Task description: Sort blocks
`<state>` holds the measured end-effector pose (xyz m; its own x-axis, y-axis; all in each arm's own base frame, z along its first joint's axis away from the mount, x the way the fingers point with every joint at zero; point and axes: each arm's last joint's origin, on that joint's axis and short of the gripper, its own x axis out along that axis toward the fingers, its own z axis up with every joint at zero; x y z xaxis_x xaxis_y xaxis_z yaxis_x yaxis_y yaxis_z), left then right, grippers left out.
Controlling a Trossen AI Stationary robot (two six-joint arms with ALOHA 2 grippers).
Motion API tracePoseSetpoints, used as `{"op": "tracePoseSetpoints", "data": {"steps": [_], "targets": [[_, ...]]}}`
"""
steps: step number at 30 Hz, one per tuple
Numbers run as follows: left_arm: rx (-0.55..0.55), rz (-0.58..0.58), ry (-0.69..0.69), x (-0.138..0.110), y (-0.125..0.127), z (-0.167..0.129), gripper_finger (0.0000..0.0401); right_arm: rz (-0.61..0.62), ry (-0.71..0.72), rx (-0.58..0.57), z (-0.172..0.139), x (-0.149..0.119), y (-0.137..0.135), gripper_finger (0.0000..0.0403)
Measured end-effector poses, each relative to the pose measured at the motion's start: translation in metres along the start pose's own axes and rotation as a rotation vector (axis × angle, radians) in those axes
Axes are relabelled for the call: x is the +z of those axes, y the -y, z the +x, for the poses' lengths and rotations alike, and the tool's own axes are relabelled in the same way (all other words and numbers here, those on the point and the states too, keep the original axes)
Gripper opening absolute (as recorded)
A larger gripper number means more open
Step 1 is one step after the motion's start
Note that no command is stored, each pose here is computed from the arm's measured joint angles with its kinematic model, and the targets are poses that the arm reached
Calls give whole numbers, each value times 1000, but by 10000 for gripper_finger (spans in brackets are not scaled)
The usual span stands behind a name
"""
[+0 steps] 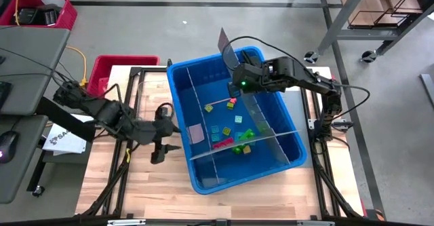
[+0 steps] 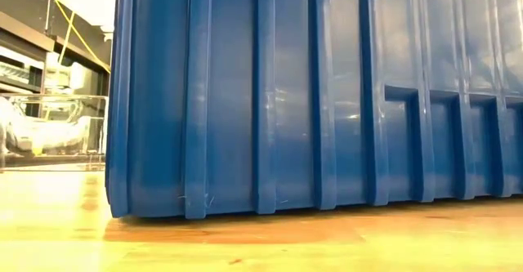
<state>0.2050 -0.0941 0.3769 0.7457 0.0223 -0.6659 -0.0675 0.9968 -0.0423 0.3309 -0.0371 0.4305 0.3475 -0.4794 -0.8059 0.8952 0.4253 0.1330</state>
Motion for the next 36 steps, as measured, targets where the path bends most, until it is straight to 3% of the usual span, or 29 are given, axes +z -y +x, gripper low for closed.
{"op": "tracePoseSetpoints", "data": {"steps": [5,11,15,27,36], "targets": [[13,-101,-17,-5,17,16,273,-14,-2,1,0,0,0,0],[-64,-87,-75,-19,51,21,273,-21,-9,-1,2,3,2,0],[-15,-126,-31,-23,63,24,273,-35,-10,-2,3,4,3,0],[171,-146,70,-20,64,43,273,-18,-24,-5,6,9,6,0],[152,-150,107,-10,62,53,269,-12,-23,-4,6,9,6,0]]}}
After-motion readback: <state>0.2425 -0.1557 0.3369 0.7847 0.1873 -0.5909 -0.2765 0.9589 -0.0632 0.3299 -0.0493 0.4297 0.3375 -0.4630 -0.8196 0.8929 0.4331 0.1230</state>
